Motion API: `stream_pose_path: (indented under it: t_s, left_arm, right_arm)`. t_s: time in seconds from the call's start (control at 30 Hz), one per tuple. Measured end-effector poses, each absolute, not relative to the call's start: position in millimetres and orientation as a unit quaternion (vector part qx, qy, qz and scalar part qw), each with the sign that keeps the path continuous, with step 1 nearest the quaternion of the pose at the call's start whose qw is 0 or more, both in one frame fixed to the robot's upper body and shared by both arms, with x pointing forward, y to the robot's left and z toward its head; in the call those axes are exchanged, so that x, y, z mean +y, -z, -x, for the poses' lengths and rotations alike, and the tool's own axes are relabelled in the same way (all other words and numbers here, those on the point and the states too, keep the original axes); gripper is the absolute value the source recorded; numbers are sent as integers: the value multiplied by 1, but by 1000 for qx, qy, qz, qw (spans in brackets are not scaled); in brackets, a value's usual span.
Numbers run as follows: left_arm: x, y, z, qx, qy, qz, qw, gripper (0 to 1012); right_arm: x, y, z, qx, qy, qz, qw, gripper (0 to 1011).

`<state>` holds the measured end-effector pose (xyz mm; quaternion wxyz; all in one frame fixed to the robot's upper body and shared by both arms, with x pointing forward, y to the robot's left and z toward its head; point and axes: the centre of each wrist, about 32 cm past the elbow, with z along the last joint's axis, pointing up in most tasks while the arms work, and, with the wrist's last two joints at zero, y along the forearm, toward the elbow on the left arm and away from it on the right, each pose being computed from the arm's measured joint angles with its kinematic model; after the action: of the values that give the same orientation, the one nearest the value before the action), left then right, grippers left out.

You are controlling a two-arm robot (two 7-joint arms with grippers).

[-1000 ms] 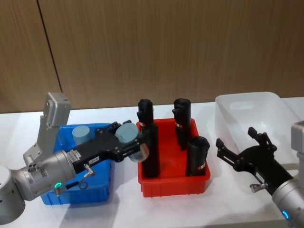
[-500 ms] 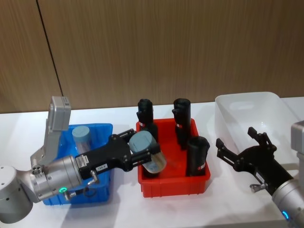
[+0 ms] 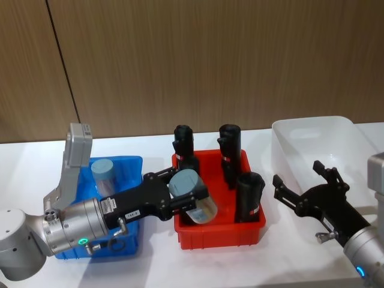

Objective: Pick the cotton swabs from the blue box and place them into the white box.

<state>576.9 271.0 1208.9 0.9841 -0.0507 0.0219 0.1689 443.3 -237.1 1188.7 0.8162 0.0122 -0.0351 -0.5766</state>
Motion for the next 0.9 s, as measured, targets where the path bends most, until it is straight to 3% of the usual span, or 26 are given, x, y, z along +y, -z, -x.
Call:
stream_pose_path:
  t_s: [0.3, 0.9]
  left_arm:
    - [270, -1208, -578, 23, -162, 53, 985, 666]
    - [269, -1208, -578, 25, -157, 54, 986, 666]
  right_arm:
    - [-238, -1189, -443, -36, 567, -10, 823, 1001]
    - [-248, -1203, -449, -28, 489, 25, 872, 1002]
